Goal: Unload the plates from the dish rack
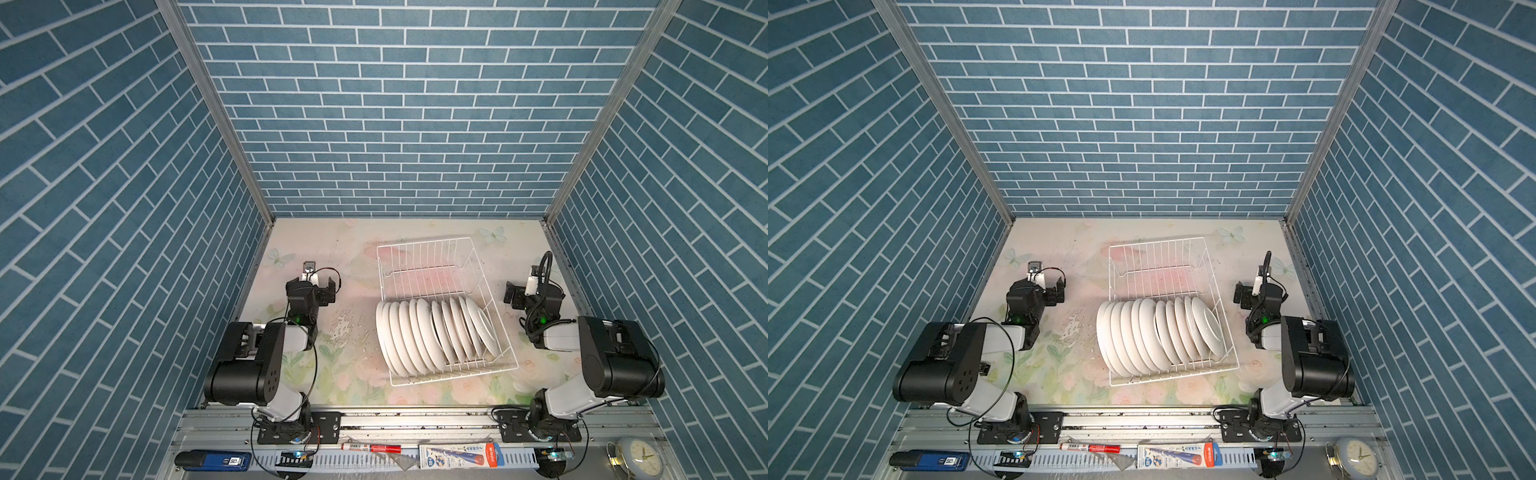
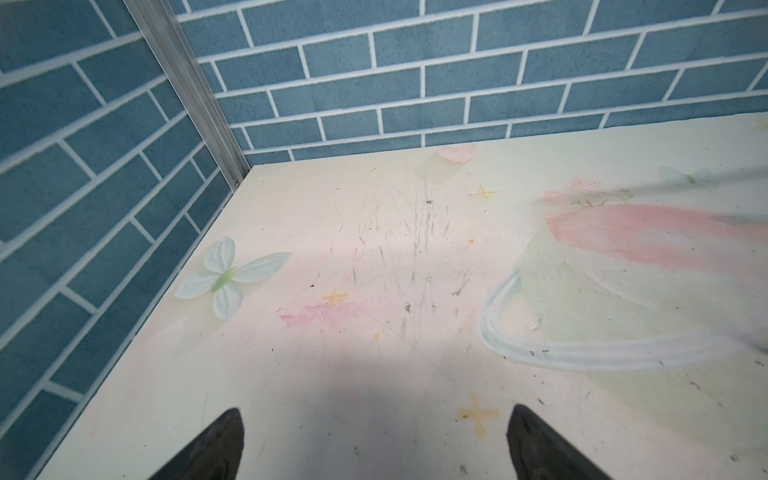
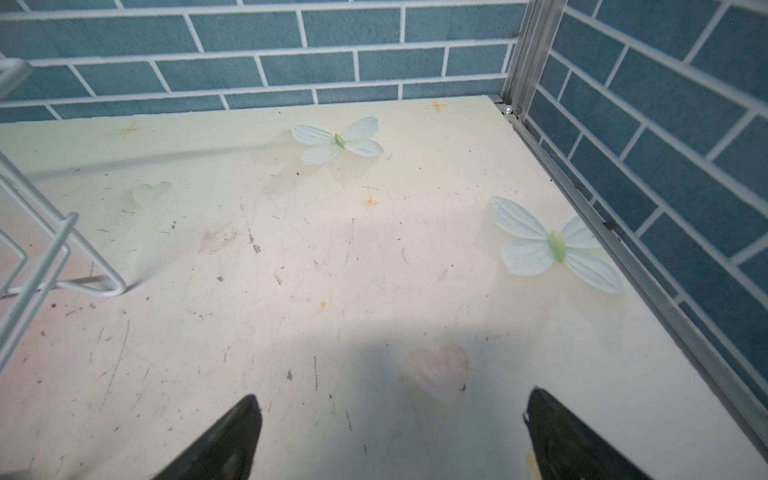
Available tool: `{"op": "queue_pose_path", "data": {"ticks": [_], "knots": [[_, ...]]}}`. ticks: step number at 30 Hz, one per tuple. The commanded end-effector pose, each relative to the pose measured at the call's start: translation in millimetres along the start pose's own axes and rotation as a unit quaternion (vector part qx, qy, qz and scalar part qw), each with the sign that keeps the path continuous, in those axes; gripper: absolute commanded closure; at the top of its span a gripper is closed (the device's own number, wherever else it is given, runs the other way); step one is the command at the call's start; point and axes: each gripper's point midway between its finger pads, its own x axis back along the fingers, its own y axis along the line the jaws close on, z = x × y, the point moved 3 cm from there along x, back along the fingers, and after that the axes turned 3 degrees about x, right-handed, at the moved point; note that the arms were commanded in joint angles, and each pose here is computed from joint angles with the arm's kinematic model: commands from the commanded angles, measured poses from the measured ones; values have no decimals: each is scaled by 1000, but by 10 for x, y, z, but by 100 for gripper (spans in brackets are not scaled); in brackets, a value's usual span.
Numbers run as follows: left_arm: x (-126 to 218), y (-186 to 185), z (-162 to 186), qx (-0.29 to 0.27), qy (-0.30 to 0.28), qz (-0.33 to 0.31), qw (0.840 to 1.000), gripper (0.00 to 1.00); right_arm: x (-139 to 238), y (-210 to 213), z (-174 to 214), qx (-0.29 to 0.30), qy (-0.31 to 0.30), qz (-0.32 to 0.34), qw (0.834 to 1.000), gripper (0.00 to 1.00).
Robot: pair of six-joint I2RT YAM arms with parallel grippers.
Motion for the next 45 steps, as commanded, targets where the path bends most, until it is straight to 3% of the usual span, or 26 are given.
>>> {"op": "queue_pose_path", "data": {"ticks": [1, 4, 9, 14, 22, 28, 32, 39, 45], "knots": [[63, -39, -54, -8, -2, 9, 1000, 1, 146, -18, -165, 7, -37, 8, 999, 1], [122, 58, -146, 5, 9, -22, 1000, 1, 294, -133, -283, -16, -33, 45, 998, 1], [201, 65, -269, 34, 48, -23, 998, 1, 496, -111, -422, -43, -13, 33, 998, 1], [291, 50, -461, 74, 84, -24, 993, 1, 661, -113, -403, -90, 53, 36, 994, 1], [545, -208, -767, 141, 165, 53, 975, 1, 963, 149, -370, -183, 142, -40, 972, 1], [934, -488, -740, 201, 177, 122, 956, 1, 1402, 306, -369, -260, 190, -78, 943, 1], [1142, -522, -615, 234, 176, 80, 953, 1, 1655, 376, -351, -266, 218, -97, 934, 1], [1254, -817, -413, 185, 213, 89, 955, 1, 1784, 457, -174, -258, 261, -113, 923, 1], [1236, -961, -291, 168, 250, 114, 947, 1, 1712, 593, -67, -255, 276, -138, 916, 1]]}}
